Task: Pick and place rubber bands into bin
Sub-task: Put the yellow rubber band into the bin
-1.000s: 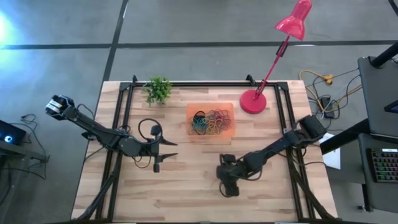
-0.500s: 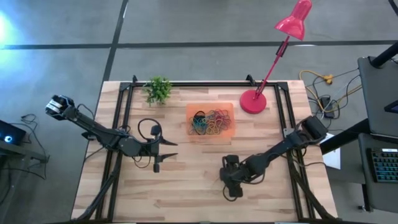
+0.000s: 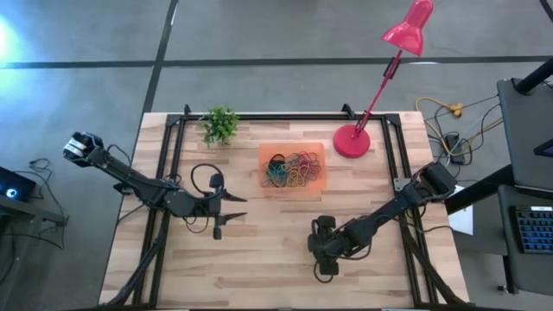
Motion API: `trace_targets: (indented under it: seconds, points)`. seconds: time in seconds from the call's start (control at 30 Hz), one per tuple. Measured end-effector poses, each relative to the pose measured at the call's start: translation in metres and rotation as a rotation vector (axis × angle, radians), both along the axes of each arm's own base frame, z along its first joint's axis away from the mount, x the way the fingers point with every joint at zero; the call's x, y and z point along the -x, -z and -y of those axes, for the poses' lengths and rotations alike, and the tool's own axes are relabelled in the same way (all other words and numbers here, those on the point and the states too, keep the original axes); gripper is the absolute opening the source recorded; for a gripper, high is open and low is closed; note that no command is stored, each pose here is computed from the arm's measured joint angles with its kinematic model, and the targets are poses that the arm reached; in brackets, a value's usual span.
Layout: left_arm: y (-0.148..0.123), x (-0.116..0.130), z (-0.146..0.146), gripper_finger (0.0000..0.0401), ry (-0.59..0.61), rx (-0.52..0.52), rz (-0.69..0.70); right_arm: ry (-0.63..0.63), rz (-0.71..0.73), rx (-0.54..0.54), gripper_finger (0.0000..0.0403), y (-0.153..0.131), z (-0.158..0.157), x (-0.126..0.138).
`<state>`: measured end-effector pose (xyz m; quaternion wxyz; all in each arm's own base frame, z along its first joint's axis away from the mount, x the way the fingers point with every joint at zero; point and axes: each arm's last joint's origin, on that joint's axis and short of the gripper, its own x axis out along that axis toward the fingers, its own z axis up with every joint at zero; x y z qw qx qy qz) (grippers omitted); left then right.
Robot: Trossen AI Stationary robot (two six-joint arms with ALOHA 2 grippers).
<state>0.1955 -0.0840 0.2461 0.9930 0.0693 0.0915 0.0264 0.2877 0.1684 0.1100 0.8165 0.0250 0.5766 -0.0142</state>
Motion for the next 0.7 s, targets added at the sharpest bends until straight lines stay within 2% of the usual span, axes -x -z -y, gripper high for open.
trace_targets:
  seconds: [0.2,0.7]
  points:
    - [-0.0001,0.0,0.0,0.0148,0.0,0.0,0.001,0.0,0.001,0.003,0.0196,0.0001,0.0001,0.0]
    - [-0.0001,0.0,0.0,0.0148,0.0,0.001,0.001,-0.018,-0.001,0.004,0.0029,0.0,-0.0033,0.0022]
